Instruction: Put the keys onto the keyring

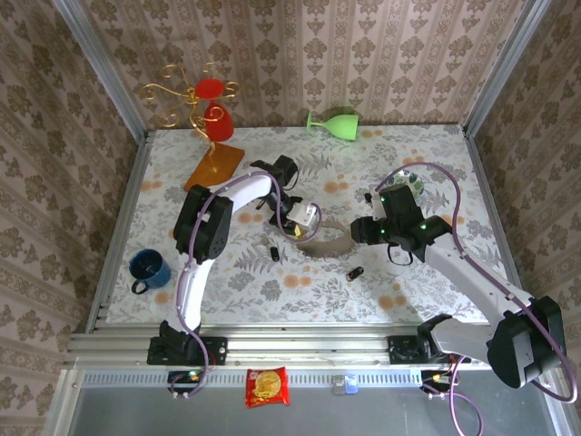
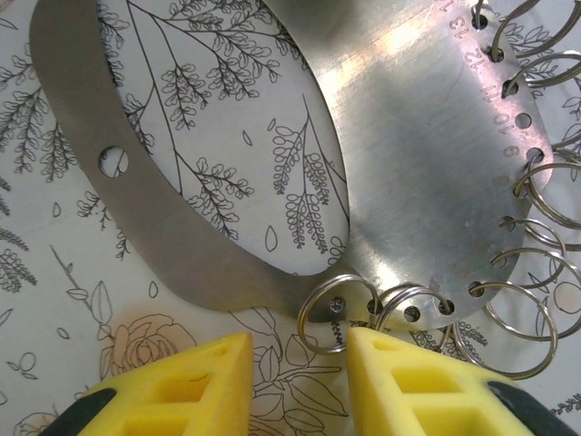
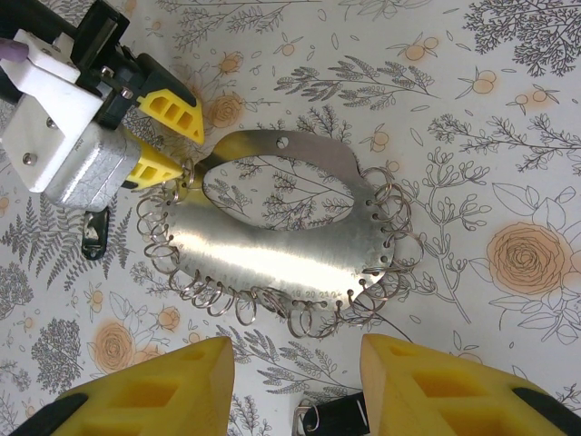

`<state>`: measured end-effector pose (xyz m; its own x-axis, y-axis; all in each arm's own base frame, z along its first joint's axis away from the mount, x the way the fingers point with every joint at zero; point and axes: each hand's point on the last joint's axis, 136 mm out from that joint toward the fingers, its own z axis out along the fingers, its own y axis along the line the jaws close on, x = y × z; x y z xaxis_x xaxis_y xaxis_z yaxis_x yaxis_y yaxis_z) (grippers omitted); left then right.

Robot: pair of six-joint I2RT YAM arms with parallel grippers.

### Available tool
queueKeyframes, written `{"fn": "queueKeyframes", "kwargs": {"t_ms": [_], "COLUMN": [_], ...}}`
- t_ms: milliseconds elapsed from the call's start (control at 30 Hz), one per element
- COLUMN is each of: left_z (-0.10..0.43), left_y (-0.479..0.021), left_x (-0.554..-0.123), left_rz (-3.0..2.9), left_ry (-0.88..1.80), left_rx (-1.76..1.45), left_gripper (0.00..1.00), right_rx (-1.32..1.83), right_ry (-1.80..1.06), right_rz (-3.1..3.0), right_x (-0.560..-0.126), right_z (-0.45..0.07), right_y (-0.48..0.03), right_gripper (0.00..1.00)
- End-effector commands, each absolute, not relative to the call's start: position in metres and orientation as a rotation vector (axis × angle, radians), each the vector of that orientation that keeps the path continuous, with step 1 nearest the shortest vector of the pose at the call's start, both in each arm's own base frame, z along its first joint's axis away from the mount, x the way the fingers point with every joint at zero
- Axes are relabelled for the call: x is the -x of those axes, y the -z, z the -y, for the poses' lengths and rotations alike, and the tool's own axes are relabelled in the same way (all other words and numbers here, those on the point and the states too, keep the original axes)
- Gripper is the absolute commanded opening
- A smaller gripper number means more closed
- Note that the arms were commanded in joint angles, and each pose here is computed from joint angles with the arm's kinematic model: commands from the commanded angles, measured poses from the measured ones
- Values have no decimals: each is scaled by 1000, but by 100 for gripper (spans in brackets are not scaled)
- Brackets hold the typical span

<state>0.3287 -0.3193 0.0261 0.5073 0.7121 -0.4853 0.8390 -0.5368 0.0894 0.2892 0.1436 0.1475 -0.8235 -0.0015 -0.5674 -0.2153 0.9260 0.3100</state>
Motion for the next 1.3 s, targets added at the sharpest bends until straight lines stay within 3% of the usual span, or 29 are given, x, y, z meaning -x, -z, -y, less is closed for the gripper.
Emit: {"fn": "queueKeyframes", "kwargs": {"t_ms": [0, 367, 700, 1100, 1267], "left_z": [318, 319, 322, 321, 319], "left_y": [-23, -28, -45, -67, -55], "left_x": [-324, -314, -312, -320, -323], "left_rz": [-1312, -1327, -1332, -1436, -1505], "left_ry": [612, 697, 732, 752, 653], "left_rx": [-2466, -2448, -2396, -2136, -2111], "left_gripper": [31, 25, 0, 0, 0], "right_rx": [165, 163, 155, 200, 206], "right_ry": [-474, -467, -503, -549, -554], "right_rz": [-2494, -2494, -2486, -2491, -2493], "right_x": [-286, -285, -289, -308, -312], "right_z": [-139, -138, -144, -160, -162], "right_y": [-150, -149, -148, -143, -143], "right_gripper": [43, 43, 43, 42, 42]}}
